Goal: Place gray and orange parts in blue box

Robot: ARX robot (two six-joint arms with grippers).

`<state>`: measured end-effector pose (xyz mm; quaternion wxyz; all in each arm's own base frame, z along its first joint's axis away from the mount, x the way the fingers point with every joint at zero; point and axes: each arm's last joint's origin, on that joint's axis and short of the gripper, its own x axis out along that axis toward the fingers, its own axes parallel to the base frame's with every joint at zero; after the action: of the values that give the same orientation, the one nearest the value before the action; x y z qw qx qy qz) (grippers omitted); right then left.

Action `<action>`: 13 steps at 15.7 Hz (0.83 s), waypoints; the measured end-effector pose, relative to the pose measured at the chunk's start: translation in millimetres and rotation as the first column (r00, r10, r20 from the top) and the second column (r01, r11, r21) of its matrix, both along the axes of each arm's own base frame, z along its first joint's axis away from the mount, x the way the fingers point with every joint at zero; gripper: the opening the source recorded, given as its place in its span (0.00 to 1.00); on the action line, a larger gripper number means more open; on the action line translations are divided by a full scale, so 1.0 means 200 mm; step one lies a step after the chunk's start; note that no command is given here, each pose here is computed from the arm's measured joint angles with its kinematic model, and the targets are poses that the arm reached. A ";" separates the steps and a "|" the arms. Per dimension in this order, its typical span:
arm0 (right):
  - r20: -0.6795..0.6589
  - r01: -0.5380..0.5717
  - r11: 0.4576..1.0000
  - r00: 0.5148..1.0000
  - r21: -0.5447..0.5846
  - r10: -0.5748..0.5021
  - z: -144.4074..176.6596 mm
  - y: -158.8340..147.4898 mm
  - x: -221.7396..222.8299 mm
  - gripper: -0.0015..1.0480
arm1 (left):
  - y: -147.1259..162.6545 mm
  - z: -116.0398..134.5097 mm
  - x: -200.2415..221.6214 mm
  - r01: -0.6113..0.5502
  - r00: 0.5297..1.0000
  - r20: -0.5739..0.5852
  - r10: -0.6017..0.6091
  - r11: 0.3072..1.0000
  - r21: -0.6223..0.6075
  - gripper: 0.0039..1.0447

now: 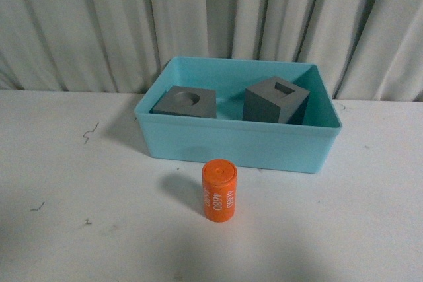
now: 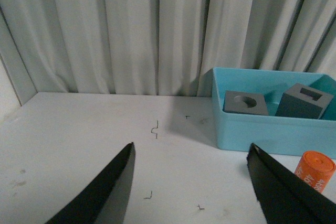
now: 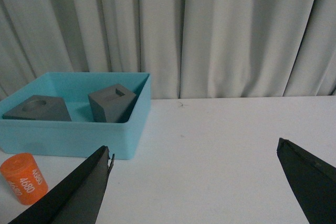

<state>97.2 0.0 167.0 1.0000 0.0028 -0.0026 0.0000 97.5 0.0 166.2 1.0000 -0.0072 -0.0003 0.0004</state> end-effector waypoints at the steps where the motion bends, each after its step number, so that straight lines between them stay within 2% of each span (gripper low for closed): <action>1: 0.000 0.000 1.000 1.000 0.000 0.000 0.00 0.00 0.00 0.94 | 0.00 0.00 0.00 0.000 1.000 0.000 0.000 1.000 0.000 0.74; 3: 0.000 0.000 1.000 1.000 0.000 0.000 0.00 0.00 0.00 0.94 | 0.00 0.00 0.00 0.000 1.000 0.000 0.000 1.000 0.000 0.95; 6: 0.000 0.000 1.000 1.000 0.000 0.000 0.00 0.00 0.00 0.94 | 0.00 0.00 0.00 0.000 1.000 0.000 0.000 1.000 0.001 0.94; 7: -0.188 -0.012 0.999 0.982 0.038 0.019 -0.01 0.00 -0.01 0.94 | 0.00 0.00 0.00 0.000 1.000 0.000 0.000 1.000 0.001 0.94; 8: -0.398 0.003 0.996 0.917 0.088 0.032 0.00 -0.03 0.02 0.94 | 0.00 0.00 0.00 0.003 1.000 0.000 -0.003 1.000 0.001 0.94; 9: -0.438 0.003 0.993 0.898 0.120 0.050 0.02 -0.08 0.08 0.94 | 0.00 0.00 0.00 0.000 1.000 0.000 0.000 1.000 0.001 0.94; 10: -0.417 -0.064 0.992 0.903 0.111 0.105 0.07 -0.12 0.13 0.94 | 0.00 0.00 0.00 0.000 1.000 0.000 0.000 1.000 0.001 0.94; 11: -0.399 -0.177 0.981 0.897 0.074 0.192 0.15 -0.16 0.21 0.94 | 0.00 0.00 0.00 0.000 1.000 0.000 0.000 1.000 0.001 0.94; 12: -0.437 -0.338 0.940 0.838 0.054 0.326 0.18 -0.17 0.30 0.94 | 0.00 0.00 0.00 0.000 1.000 0.000 0.000 1.000 0.001 0.94; 13: -0.506 -0.471 0.880 0.746 0.059 0.433 0.15 -0.15 0.35 0.94 | 0.00 0.00 0.00 0.000 1.000 0.000 0.000 1.000 0.001 0.94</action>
<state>167.9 -30.7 197.6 0.9343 -0.0332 0.2599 0.2416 97.5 0.0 166.3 1.0000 -0.0068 -0.0005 0.0002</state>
